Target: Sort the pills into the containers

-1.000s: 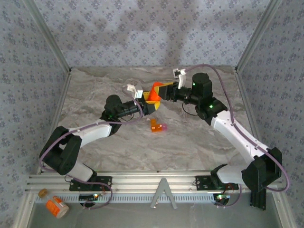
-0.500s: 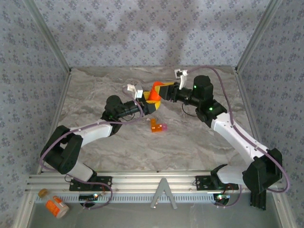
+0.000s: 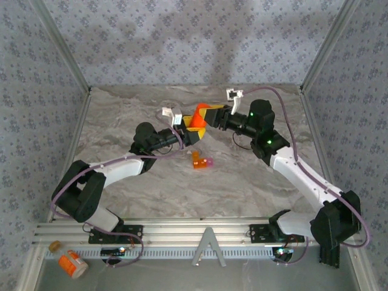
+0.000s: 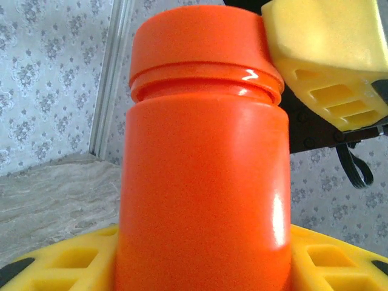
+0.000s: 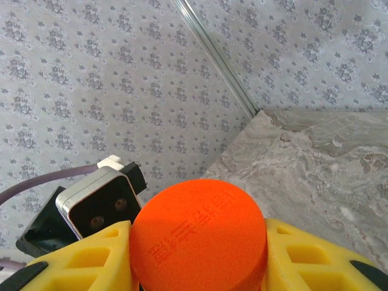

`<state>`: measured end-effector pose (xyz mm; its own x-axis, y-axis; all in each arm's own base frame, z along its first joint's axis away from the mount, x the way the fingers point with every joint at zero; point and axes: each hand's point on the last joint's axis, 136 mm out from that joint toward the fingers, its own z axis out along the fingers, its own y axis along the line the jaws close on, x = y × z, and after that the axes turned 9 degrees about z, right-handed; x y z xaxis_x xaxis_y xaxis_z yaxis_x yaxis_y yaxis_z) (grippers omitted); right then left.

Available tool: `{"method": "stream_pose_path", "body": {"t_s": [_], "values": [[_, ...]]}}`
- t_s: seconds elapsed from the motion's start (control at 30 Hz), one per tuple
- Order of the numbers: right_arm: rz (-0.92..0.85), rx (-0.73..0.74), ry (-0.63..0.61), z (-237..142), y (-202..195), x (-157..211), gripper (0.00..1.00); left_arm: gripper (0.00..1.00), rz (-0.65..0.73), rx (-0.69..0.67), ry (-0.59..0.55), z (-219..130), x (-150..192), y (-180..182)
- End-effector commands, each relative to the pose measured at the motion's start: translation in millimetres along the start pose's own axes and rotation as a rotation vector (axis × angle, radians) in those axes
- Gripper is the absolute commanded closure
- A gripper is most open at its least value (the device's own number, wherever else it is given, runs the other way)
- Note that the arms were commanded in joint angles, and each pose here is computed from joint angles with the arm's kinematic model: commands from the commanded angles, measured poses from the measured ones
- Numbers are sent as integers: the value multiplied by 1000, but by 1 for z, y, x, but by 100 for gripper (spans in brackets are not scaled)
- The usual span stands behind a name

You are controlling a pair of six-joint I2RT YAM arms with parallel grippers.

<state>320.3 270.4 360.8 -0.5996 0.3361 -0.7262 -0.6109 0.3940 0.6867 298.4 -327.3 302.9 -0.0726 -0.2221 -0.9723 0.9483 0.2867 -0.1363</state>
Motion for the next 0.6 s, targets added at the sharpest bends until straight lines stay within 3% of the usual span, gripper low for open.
{"method": "stream_pose_path", "body": {"t_s": [0.0,0.13,0.3,0.57], "values": [[42,-40,-26,4,11,-3,82,100,50,-84,-148,0,-40,15],[7,-23,-29,7,12,-5,82,100,37,-84,-171,4,-43,15],[-187,69,53,2,18,0,82,100,31,-71,-165,6,-41,13],[-304,18,40,-9,40,-10,82,100,81,-13,-193,9,-51,-3]]}}
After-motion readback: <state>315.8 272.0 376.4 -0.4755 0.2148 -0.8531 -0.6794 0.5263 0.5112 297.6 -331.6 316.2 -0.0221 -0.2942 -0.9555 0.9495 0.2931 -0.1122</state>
